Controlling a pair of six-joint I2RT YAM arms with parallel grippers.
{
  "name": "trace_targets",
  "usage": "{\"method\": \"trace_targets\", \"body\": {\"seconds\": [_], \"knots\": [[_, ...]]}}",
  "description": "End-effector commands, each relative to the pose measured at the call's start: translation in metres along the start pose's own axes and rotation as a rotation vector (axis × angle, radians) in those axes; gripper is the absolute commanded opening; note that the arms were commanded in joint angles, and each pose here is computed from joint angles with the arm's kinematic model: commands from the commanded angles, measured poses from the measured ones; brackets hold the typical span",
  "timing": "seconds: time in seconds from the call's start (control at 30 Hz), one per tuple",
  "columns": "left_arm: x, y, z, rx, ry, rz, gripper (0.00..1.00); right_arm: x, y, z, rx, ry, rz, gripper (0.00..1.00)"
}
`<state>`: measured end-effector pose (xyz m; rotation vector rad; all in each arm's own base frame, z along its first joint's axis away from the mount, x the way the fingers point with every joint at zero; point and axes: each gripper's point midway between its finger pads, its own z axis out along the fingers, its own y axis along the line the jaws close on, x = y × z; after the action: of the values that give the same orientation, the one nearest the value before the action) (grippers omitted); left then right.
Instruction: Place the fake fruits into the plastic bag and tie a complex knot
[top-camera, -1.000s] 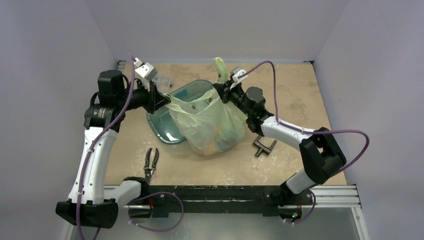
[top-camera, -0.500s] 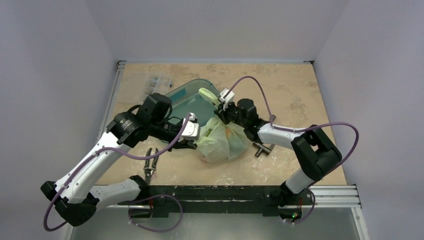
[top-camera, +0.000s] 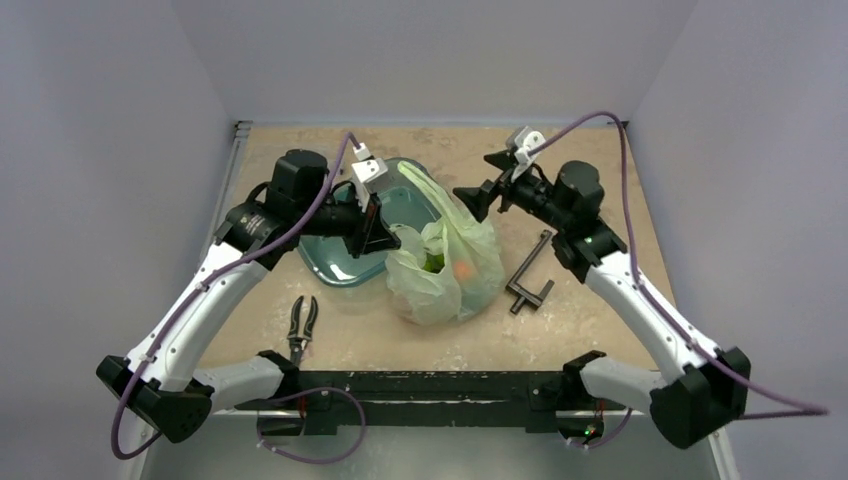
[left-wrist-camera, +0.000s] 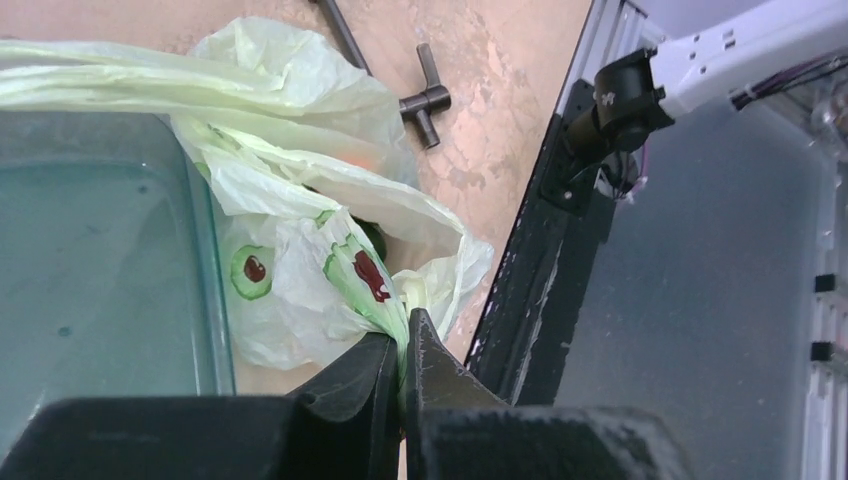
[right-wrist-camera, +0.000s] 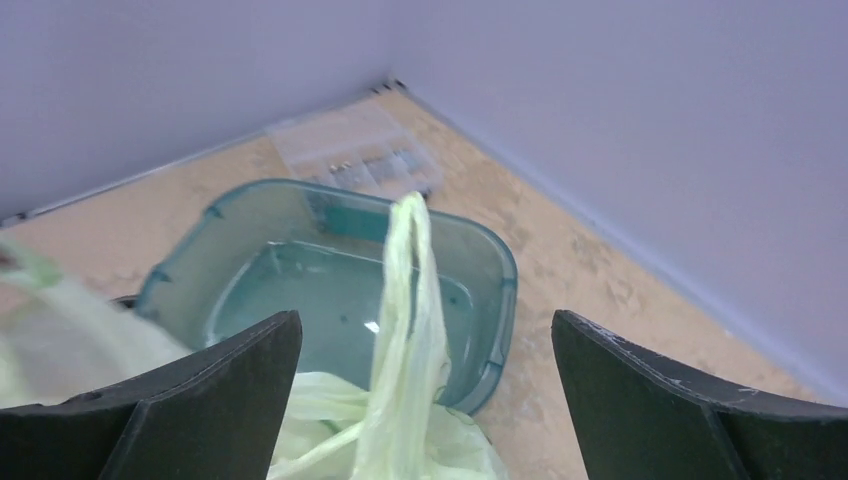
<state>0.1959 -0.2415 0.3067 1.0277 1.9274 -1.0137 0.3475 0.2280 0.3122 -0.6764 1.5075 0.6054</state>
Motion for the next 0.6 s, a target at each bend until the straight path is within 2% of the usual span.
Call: {"method": "trace_targets", "body": {"seconds": [0.0,0.1,0.27,0.57], "knots": [[-0.021,-0.008,0.000,0.011,-0.089,-0.130,0.00,-0.023,0.052,-0.044,-0.210,-0.032,-0.069,0.95],[-0.025,-0.008,0.000,0.000,-0.111,-0.159,0.00,-0.036,0.092,-0.059,-0.326,-0.109,-0.069,0.96],[-0.031,-0.008,0.000,0.001,-0.135,-0.197,0.00,-0.035,0.149,-0.042,-0.373,-0.229,-0.083,0.99],[-0.034,-0.025,0.000,0.108,-0.154,-0.175,0.00,-0.015,0.149,0.004,-0.215,-0.324,-0.084,0.99]]}}
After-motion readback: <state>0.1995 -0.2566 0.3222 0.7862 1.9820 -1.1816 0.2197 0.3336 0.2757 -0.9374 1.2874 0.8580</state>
